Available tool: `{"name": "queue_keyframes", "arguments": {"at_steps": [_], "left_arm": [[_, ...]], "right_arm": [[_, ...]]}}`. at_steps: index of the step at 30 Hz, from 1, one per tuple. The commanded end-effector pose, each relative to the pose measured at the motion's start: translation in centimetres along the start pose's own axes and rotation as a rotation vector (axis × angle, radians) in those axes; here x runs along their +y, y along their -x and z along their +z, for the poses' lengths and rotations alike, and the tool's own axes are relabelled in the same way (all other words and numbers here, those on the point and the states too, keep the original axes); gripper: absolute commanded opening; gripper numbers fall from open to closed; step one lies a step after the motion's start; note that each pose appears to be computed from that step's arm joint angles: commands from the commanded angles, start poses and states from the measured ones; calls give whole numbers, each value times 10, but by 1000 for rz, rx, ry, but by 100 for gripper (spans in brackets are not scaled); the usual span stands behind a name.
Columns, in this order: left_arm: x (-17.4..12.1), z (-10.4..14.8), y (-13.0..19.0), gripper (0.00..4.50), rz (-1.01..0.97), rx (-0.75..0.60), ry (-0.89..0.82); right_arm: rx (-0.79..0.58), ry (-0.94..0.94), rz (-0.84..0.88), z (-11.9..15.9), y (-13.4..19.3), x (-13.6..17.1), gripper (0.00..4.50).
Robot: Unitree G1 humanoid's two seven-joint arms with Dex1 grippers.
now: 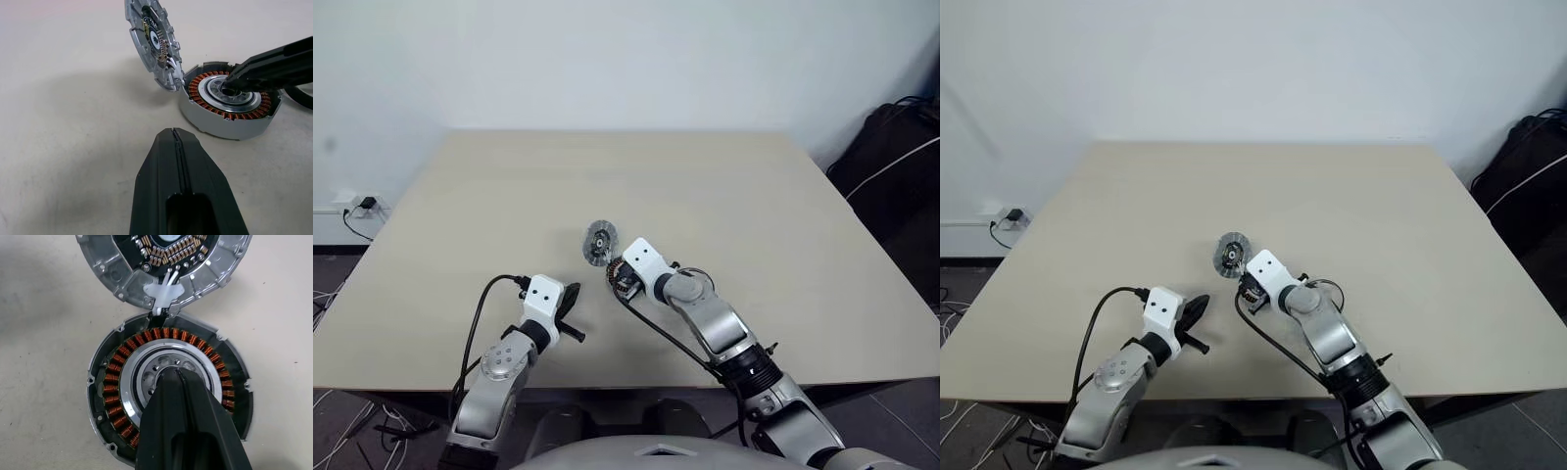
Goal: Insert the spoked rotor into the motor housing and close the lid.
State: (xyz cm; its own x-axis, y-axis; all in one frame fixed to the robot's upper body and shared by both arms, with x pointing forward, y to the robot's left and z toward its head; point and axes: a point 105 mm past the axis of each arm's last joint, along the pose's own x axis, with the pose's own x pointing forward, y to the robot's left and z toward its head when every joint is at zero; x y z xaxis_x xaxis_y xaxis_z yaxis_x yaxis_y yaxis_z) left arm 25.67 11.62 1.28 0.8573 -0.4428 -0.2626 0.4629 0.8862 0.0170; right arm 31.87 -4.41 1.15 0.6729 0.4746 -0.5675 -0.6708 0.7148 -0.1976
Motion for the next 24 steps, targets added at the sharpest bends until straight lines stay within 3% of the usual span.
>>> {"name": "queue_keyframes", "arguments": {"at_steps": [1, 24], "left_arm": [[2, 10, -2, 0, 7, -36, -13], [-1, 8, -2, 0, -3, -31, -4]], "right_arm": [[-58, 17, -31, 17, 1, -9, 2], [-28, -14, -91, 4, 1, -27, 2]]}}
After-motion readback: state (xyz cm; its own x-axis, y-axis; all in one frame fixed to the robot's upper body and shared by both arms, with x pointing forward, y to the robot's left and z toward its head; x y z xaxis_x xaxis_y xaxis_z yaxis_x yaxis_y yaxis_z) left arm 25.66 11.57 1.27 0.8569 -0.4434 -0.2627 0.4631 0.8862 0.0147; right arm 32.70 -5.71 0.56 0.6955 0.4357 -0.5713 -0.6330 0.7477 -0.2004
